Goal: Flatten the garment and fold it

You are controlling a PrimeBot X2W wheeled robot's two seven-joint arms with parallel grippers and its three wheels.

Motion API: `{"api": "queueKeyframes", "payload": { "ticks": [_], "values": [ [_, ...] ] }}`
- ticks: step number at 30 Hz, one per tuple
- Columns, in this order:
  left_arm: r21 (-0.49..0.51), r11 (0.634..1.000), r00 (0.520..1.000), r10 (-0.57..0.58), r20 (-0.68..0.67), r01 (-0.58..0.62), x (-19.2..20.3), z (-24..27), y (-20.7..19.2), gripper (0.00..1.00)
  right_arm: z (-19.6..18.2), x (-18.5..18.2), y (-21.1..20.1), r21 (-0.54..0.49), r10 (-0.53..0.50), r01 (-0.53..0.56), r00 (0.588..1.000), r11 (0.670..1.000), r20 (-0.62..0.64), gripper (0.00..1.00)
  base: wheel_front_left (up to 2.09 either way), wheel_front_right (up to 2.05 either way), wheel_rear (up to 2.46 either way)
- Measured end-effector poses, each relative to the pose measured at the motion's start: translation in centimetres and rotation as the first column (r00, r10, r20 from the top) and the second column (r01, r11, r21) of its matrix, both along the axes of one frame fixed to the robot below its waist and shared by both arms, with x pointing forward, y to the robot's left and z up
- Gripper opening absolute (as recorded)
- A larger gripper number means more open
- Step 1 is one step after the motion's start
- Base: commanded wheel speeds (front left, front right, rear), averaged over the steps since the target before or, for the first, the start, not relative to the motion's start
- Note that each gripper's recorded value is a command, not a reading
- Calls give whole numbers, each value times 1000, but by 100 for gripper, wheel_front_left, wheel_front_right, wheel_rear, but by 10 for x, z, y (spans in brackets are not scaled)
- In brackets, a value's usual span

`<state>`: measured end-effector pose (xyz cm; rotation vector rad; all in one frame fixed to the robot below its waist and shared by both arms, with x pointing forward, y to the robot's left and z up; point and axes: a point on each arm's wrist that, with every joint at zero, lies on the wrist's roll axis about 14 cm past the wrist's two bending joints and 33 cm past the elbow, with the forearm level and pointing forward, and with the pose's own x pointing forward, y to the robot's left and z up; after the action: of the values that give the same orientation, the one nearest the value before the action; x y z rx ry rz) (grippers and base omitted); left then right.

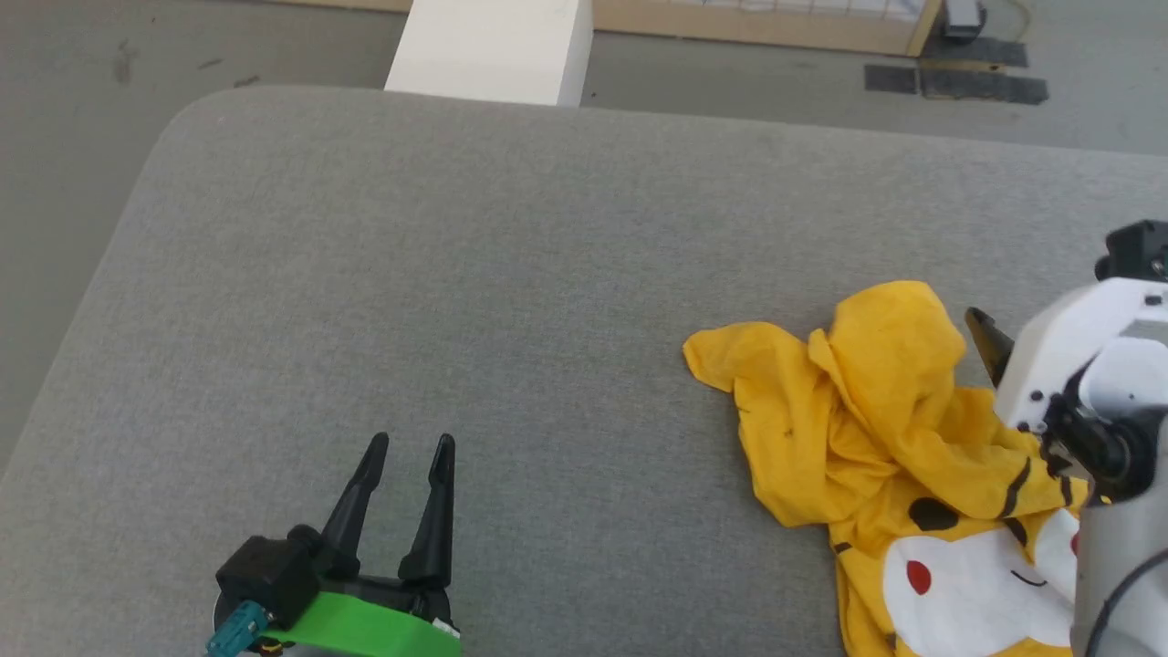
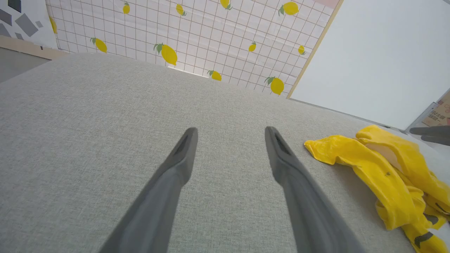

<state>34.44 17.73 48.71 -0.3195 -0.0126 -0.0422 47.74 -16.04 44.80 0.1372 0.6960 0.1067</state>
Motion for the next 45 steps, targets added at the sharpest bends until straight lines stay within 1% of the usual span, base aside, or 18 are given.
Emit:
{"api": "queueKeyframes", "payload": {
  "ticks": [5, 9, 11, 12, 13, 14, 15, 16, 21, 30, 31, 32, 33, 34, 39, 45],
  "values": [
    [6, 1000, 999, 19, -26, -19, -2, -7, 8, 100, -19, 11, 17, 12, 33, -32, 998, 999, -45, 100, 0, 0, 0],
    [11, 1000, 999, 27, -37, -27, -3, -10, 11, 100, -43, 6, 24, 21, 45, -43, 992, 999, -121, 100, 0, 0, 0],
    [8, 1000, 999, 30, -37, -29, -3, -10, 11, 100, -50, 5, 26, 27, 46, -42, 990, 999, -136, 100, 0, 0, 0],
    [9, 1000, 999, 31, -36, -30, -3, -9, 12, 100, -52, 5, 27, 31, 45, -41, 990, 999, -137, 95, 0, 0, 0],
    [9, 999, 999, 31, -34, -30, -3, -9, 12, 100, -52, 6, 28, 34, 44, -40, 990, 999, -134, 49, 0, 0, 0],
    [10, 999, 999, 31, -34, -31, -3, -9, 12, 100, -50, 8, 29, 36, 43, -39, 992, 999, -123, 37, 0, 0, 0],
    [10, 999, 999, 31, -33, -31, -3, -9, 12, 100, -48, 10, 29, 37, 42, -38, 993, 999, -111, 15, 0, 0, 0],
    [10, 999, 999, 31, -32, -31, -2, -8, 12, 100, -44, 13, 29, 37, 38, -35, 995, 999, -89, 0, 0, 0, 0],
    [10, 1000, 999, 26, -22, -26, -1, -6, 12, 100, -22, 23, 18, 22, 7, -7, 1000, 1000, -7, 0, 0, 0, 0],
    [0, 1000, 1000, -23, 15, 23, 4, 4, -4, 100, 10, 17, -20, -13, -82, 84, 993, 996, 88, 1, 0, 0, 0],
    [-1, 1000, 999, -29, 17, 29, 5, 4, -6, 100, 11, 15, -23, -14, -87, 89, 992, 996, 89, 33, 0, 0, 0],
    [-2, 999, 999, -33, 18, 33, 5, 4, -7, 100, 10, 13, -24, -13, -92, 93, 992, 996, 87, 49, 0, 0, 0],
    [-3, 999, 999, -36, 19, 36, 6, 4, -8, 100, 9, 11, -26, -14, -94, 95, 992, 995, 84, 90, 0, 0, 0],
    [-3, 999, 999, -38, 18, 38, 6, 4, -9, 100, 8, 10, -25, -17, -90, 92, 993, 996, 78, 100, 0, 0, 0],
    [-4, 999, 999, -39, 6, 39, 6, 1, -9, 100, -2, 8, -13, 3, -59, 58, 998, 998, 34, 100, 0, 0, 0],
    [-4, 1000, 1000, -16, -17, 16, 2, -6, -2, 100, -22, 3, 9, 23, 11, -9, 995, 1000, -98, 100, 0, 0, 0]
  ]
}}
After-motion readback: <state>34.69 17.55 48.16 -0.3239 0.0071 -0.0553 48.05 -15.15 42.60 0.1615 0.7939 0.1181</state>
